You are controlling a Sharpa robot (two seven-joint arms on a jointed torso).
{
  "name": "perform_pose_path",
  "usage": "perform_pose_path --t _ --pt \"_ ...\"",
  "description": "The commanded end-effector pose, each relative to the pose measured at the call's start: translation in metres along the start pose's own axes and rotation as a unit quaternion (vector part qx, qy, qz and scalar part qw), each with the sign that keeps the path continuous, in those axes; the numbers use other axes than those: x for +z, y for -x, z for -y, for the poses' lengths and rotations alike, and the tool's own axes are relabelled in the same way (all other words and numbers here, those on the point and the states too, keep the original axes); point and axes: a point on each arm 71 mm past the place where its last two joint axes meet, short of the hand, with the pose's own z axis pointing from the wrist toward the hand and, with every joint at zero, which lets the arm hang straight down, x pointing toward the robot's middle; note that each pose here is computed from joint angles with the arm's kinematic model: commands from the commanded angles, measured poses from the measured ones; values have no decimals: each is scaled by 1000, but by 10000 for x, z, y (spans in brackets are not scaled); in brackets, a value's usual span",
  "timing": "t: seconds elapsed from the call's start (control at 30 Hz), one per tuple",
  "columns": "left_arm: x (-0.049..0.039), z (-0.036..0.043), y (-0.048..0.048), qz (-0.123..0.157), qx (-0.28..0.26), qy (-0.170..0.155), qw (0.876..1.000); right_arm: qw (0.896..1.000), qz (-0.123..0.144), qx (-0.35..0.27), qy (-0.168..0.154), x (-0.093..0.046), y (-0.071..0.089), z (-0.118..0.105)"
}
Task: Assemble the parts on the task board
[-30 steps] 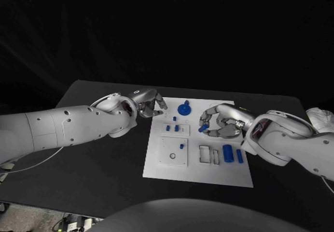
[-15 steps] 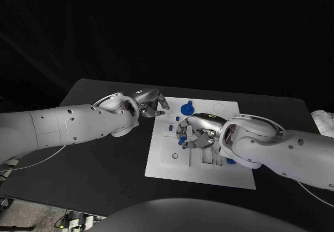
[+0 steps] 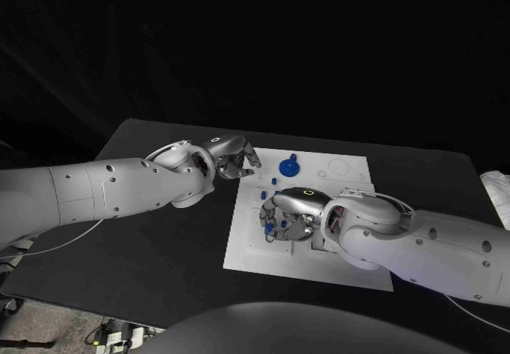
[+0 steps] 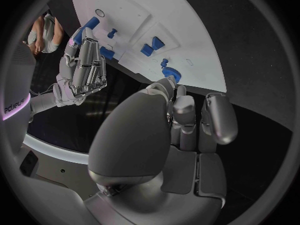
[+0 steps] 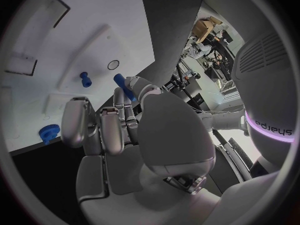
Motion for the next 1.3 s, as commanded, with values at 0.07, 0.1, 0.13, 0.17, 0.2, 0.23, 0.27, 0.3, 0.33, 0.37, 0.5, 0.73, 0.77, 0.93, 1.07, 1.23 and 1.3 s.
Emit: perform_pose_path --t 0.07,0.1,0.13,0.17,0.2,0.23,0.27,0.3,0.33,0.37,0.5,0.73,0.77,0.93,1.07,1.23,1.3 --pt "2 15 -6 -4 0 -1 1000 1000 -3 -25 5 10 -47 -12" --pt "1 15 -6 -4 0 -1 1000 1000 -3 -26 5 11 -56 -12" --pt "1 15 -6 -4 0 0 1000 1000 -4 -26 5 11 -66 -10" --pt "1 14 -5 -4 0 0 1000 1000 -4 -27 5 11 -76 -9" --pt "1 14 -5 -4 0 0 1000 1000 -5 -29 5 10 -85 -8" --pt "1 14 -6 -4 0 0 1000 1000 -5 -30 5 10 -93 -7" --pt "1 15 -6 -4 0 0 1000 999 -5 -32 5 9 -102 -7" --pt "1 15 -6 -4 0 0 1000 999 -5 -33 5 9 -110 -6" --pt "1 16 -7 -4 0 0 1000 999 -6 -33 5 9 -118 -5" --pt "2 17 -8 -5 0 0 1000 999 -6 -34 5 8 -123 -4" --pt "3 20 -10 -6 0 0 1000 999 -10 -33 5 3 -146 0" --pt "5 20 -14 -8 0 1 1000 999 -14 -30 1 -23 -169 12" --pt "6 20 -15 -8 0 1 1000 999 -15 -30 0 -27 -173 16" --pt "9 22 -18 -9 0 2 1000 999 -16 -31 -5 -44 -181 40" --pt "10 23 -19 -10 0 2 1000 999 -14 -32 -8 -56 -182 60" --pt "16 27 -24 -11 0 2 1000 999 -18 -33 -12 -65 -190 76" --pt "20 31 -26 -11 0 2 1000 999 -19 -33 -13 -65 -193 78"
